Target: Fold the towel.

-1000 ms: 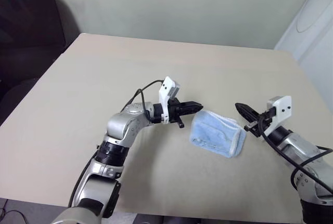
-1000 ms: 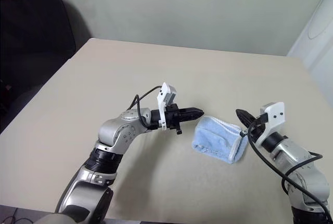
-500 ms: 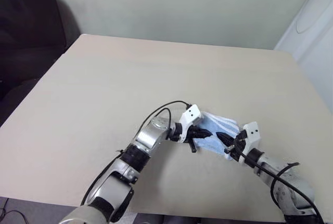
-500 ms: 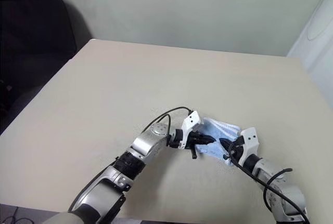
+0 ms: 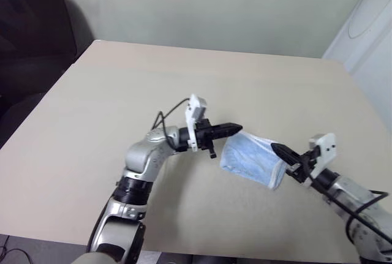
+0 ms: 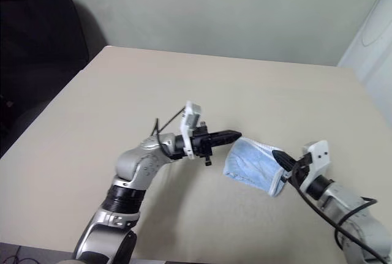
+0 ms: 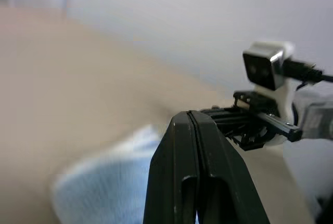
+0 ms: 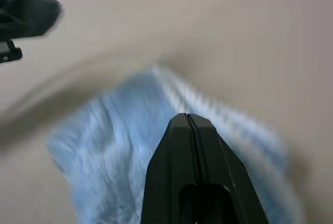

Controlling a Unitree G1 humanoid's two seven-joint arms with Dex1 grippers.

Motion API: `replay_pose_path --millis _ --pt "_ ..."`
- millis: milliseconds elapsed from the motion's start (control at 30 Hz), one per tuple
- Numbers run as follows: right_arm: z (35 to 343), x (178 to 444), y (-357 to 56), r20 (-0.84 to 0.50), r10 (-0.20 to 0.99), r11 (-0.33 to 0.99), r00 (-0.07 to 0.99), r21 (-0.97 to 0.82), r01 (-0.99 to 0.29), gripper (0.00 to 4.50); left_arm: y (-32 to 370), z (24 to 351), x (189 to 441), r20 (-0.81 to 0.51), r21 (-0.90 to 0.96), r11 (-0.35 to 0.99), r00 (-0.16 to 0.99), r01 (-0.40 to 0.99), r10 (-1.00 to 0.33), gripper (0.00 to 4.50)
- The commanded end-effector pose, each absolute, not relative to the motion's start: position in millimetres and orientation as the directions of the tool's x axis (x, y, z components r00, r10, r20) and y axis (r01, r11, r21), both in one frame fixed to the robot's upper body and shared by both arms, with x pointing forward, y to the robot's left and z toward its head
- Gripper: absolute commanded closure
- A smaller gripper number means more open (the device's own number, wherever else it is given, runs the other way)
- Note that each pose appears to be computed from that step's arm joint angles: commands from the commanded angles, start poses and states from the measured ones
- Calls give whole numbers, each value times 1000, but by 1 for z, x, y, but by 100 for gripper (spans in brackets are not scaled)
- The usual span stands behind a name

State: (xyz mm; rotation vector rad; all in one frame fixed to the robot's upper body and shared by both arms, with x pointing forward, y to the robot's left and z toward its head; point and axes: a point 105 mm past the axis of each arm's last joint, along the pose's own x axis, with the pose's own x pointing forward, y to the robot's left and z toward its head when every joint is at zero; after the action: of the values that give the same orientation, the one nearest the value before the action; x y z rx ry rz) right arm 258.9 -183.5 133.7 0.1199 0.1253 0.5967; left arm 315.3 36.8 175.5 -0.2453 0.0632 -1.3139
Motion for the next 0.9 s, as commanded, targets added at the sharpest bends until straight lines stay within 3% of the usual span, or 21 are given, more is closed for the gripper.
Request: replay_pose_path --millis 33,100,233,400,633,900 --pt "145 252 -199 -69 565 811 822 233 -537 386 52 177 319 69 -191 312 330 931 -942 450" --pt "138 252 -213 -105 531 824 841 298 -483 333 57 171 321 45 -184 349 363 919 -931 450" --pt "121 239 -225 -163 537 785 828 456 -420 181 64 162 321 17 -193 393 403 899 -915 450" --pt "118 236 -234 -144 524 730 840 585 -354 2 68 152 315 1 -224 416 427 881 -904 450" --pt "93 243 -228 -237 502 723 832 642 -254 2 67 148 311 -1 -245 420 433 874 -901 450" --pt "82 248 -202 -242 579 677 779 674 -294 2 65 149 310 -2 -249 416 429 875 -903 450"
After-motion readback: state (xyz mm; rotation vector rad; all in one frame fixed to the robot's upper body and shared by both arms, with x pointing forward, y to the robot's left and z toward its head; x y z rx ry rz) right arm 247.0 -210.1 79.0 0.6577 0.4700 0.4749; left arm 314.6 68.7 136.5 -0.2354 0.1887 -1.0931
